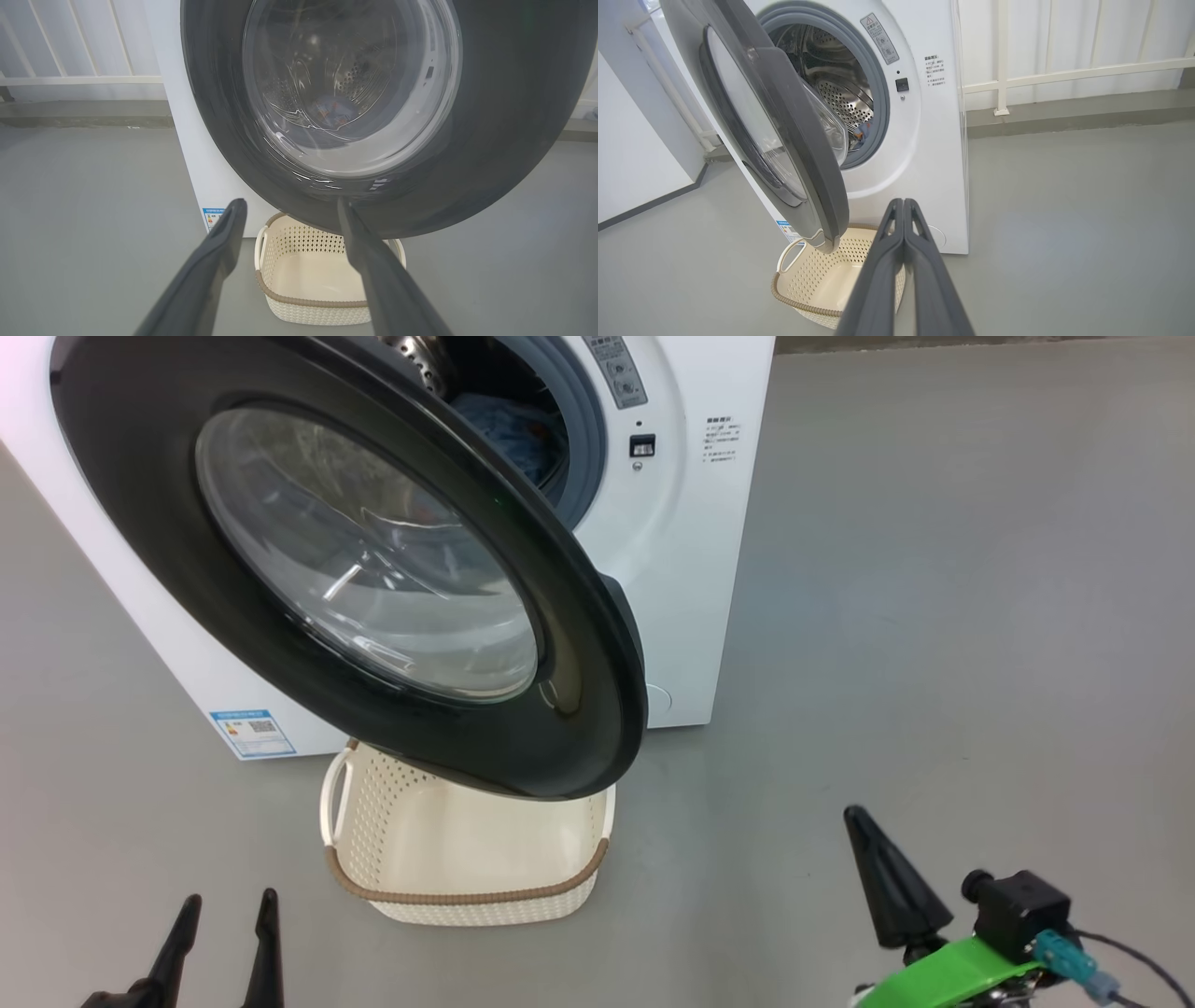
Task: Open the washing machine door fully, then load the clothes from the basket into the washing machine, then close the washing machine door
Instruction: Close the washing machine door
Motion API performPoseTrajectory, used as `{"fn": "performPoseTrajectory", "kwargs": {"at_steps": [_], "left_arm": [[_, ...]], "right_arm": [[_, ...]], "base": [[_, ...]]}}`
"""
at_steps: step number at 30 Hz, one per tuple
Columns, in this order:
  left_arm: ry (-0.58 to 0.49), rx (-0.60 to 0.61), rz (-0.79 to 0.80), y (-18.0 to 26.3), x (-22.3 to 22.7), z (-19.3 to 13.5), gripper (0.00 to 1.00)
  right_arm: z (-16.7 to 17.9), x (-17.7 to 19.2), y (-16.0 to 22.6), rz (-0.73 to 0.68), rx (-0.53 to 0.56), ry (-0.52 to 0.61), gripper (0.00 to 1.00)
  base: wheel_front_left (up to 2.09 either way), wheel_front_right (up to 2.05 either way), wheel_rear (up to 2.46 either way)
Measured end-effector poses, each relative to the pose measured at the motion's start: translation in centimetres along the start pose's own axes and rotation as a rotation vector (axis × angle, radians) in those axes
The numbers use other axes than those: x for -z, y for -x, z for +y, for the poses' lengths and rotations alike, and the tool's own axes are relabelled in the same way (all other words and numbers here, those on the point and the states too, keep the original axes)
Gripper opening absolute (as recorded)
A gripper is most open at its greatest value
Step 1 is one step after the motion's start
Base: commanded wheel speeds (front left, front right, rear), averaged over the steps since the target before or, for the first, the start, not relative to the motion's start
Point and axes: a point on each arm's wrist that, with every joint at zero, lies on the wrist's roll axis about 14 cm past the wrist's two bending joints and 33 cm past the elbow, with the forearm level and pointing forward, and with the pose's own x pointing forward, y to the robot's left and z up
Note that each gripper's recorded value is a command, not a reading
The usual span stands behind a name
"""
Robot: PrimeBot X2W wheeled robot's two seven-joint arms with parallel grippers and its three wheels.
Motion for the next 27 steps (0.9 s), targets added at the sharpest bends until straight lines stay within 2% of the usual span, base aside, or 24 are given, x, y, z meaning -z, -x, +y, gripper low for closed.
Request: {"fn": "performPoseTrajectory", "kwargs": {"at_steps": [4,8,10,18,20,23,27], "left_arm": [[0.001,-0.005,0.007,-0.1,0.2,0.1,1.0],[0.003,-0.002,0.011,-0.3,0.4,0.0,1.0],[0.004,-0.001,0.014,-0.3,0.5,-0.1,1.0],[0.015,-0.002,0.017,-0.4,0.6,-0.2,1.0],[0.016,0.001,0.013,-0.6,0.5,-0.3,1.0],[0.021,-0.004,0.014,-0.5,0.5,-0.3,1.0],[0.031,-0.017,0.021,-0.3,0.8,0.0,1.0]], "right_arm": [[0.5,-2.7,-0.8,-0.087,-0.019,-0.003,0.0],[2.0,-7.8,-2.1,-0.244,-0.071,0.008,0.0],[3.2,-10.5,-2.4,-0.33,-0.112,-0.023,0.0],[12.2,-16.8,-1.2,-0.515,-0.439,-0.091,0.0],[14.8,-17.0,-0.6,-0.511,-0.548,-0.099,0.0],[18.9,-15.0,0.9,-0.409,-0.743,-0.138,0.0],[20.5,-11.4,0.9,-0.249,-0.83,-0.141,0.0]], "base": [[0.0,0.0,0.0],[0.0,0.0,0.0],[0.0,0.0,0.0],[0.0,0.0,0.0],[0.0,0.0,0.0],[0.0,0.0,0.0],[0.0,0.0,0.0]]}}
